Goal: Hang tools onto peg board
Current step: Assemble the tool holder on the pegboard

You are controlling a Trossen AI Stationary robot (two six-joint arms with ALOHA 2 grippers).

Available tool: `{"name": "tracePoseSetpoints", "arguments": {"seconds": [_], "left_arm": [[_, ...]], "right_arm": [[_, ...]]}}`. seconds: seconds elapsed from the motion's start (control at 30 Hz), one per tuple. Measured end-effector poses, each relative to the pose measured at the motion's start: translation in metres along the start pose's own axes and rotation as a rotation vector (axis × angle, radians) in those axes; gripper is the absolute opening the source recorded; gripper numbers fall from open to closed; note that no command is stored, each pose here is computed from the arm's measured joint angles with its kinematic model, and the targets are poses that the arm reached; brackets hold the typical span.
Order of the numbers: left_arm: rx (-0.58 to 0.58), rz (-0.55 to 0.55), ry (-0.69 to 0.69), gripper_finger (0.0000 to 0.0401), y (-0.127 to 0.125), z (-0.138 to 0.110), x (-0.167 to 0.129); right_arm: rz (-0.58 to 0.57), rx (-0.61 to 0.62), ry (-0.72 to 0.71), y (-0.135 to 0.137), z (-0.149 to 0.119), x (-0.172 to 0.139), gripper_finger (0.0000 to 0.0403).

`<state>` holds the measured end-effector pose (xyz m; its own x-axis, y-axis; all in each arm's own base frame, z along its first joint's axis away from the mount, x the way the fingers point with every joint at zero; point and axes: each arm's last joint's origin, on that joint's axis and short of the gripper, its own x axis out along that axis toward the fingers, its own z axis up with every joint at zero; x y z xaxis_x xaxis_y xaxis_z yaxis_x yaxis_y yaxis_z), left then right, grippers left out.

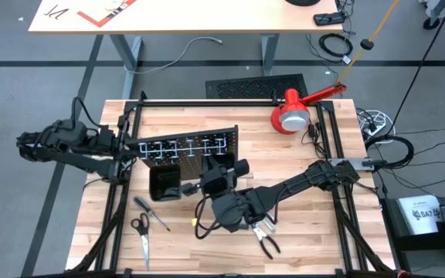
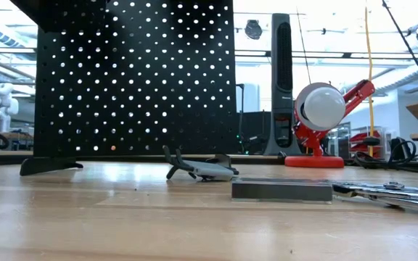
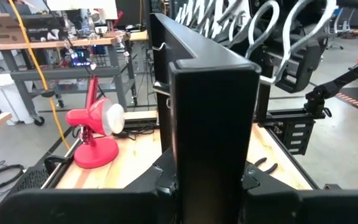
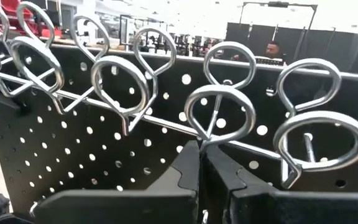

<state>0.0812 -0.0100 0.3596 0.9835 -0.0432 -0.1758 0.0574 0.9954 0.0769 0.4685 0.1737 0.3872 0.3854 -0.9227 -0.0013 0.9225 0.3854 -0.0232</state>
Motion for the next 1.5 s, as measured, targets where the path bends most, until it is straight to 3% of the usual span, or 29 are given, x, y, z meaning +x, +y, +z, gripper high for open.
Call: {"name": "tracePoseSetpoints", "arguments": {"seconds": [0.2, 0.53, 0.93, 1.1, 1.4, 1.5], "left_arm": [[0.012, -0.018, 0.004, 0.0063, 0.0, 0.0, 0.0], [0.021, -0.028, 0.01, 0.0063, -0.001, -0.001, -0.001], [0.016, -0.029, 0.009, 0.0063, -0.001, -0.001, -0.001], [0.019, -0.038, 0.007, 0.0063, -0.001, -0.001, -0.001], [0.005, -0.027, -0.009, 0.0063, -0.001, 0.001, 0.0], [-0.008, -0.02, -0.013, 0.0063, -0.001, 0.001, 0.001]], "right_arm": [[-0.004, -0.047, 0.003, -0.001, 0.008, 0.002, 0.0], [-0.022, -0.341, 0.011, -0.006, 0.019, 0.01, 0.0001], [-0.011, -0.403, 0.007, -0.005, 0.017, 0.005, 0.0006], [0.049, -0.385, -0.015, -0.003, 0.014, -0.012, 0.0055], [0.109, -0.327, -0.027, -0.001, 0.008, -0.03, 0.0215], [0.131, -0.365, -0.031, 0.0, 0.001, -0.042, 0.0242]]}}
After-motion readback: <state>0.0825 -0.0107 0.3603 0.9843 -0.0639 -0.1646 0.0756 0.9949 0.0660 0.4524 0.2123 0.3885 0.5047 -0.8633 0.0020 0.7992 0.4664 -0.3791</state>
